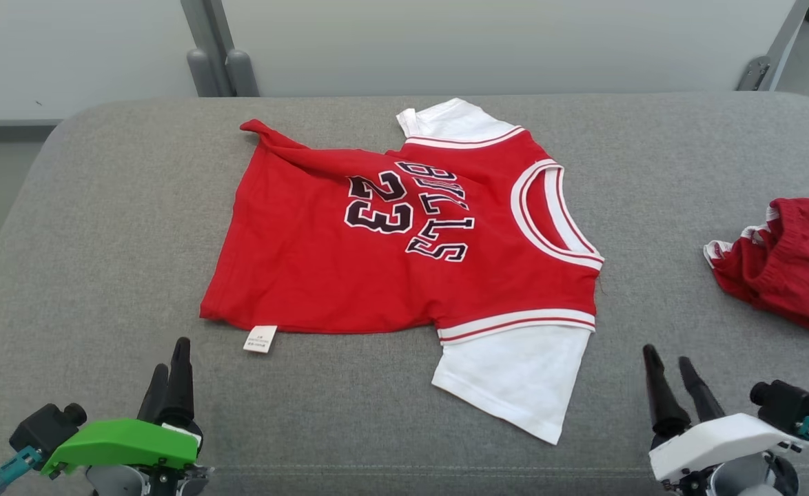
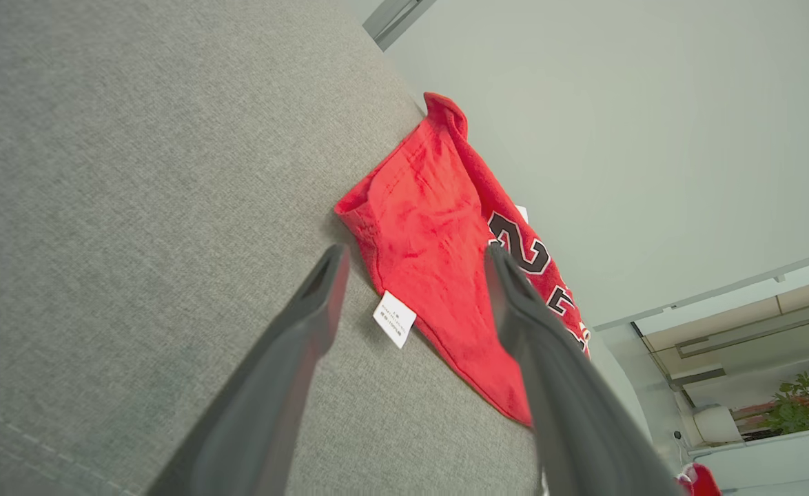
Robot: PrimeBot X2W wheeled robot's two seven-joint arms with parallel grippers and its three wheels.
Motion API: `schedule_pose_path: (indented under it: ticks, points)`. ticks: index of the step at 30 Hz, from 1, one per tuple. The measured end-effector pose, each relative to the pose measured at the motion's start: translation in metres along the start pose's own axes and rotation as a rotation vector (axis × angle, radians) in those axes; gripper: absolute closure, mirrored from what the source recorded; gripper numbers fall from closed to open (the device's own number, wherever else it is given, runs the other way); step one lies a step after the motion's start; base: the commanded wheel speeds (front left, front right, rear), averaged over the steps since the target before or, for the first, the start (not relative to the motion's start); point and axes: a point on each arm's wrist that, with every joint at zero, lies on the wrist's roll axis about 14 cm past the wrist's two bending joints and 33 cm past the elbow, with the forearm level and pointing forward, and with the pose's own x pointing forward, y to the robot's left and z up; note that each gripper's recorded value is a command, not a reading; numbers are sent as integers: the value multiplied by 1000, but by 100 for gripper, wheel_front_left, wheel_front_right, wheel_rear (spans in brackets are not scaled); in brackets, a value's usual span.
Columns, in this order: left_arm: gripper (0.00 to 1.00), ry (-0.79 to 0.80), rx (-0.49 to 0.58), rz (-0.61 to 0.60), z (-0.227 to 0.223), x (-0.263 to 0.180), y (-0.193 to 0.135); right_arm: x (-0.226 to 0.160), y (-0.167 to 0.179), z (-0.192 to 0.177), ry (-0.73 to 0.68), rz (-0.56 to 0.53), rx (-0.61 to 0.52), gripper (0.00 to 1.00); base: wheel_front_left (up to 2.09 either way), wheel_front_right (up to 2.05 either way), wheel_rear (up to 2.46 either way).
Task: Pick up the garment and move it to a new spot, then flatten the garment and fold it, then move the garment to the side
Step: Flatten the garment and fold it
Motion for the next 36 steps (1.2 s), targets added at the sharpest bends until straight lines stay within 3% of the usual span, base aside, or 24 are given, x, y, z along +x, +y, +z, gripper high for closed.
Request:
schedule_pose_path:
  ticks: [16, 36]
  points:
    - [0, 144, -83, 36, -30, 21, 6, -2, 13, -58, 213, 26, 99, 0, 0, 0, 0]
    - [0, 209, -83, 66, -46, 44, 11, 17, 35, -75, 291, 84, 143, 0, 0, 0, 0]
